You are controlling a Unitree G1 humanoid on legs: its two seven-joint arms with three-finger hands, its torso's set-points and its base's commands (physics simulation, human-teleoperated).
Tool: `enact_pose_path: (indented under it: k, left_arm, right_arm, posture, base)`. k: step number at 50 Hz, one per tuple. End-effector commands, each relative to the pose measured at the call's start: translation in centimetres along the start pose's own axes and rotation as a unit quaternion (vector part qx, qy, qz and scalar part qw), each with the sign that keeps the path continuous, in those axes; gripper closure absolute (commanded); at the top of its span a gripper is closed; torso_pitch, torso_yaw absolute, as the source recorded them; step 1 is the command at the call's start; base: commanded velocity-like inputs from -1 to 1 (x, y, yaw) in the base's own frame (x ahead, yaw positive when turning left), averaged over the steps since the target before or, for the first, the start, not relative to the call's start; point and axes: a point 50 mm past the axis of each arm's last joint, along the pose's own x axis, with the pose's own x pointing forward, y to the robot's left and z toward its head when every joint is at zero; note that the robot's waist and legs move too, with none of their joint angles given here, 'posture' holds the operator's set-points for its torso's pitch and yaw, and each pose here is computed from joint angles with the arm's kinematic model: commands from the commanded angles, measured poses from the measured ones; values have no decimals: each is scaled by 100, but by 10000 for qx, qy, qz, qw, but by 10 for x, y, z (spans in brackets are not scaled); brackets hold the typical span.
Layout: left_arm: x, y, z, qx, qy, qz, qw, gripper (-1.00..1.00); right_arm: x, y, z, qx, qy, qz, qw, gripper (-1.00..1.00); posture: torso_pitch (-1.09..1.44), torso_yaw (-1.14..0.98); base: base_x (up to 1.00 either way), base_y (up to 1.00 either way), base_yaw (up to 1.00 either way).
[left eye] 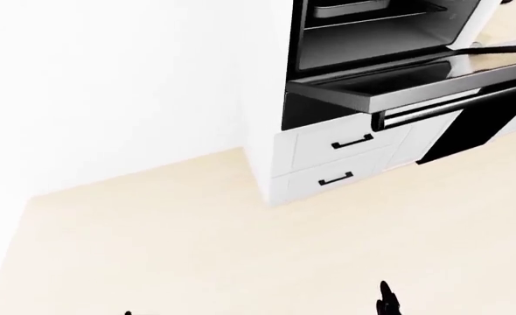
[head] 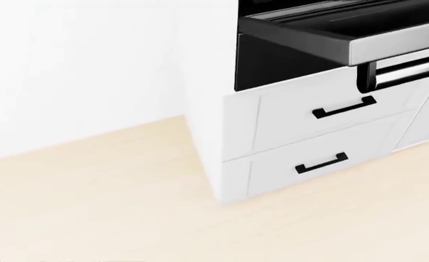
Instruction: Close the oven door.
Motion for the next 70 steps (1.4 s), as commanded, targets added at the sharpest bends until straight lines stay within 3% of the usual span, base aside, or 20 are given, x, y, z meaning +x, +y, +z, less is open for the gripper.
enact_pose_path:
  k: [1, 70]
  left_arm:
    - [0, -3, 2, 48, -133, -84, 9999, -100]
    - [0, -3, 2, 33, -128, -85, 9999, -100]
  right_arm:
    - [5, -15, 13, -47, -363, -275, 9990, -100]
    - [6, -13, 14, -174, -331, -194, 9991, -100]
  posture:
    - [0, 0]
    - [0, 0]
  base:
    - [0, 0, 0]
    - [10, 0, 0]
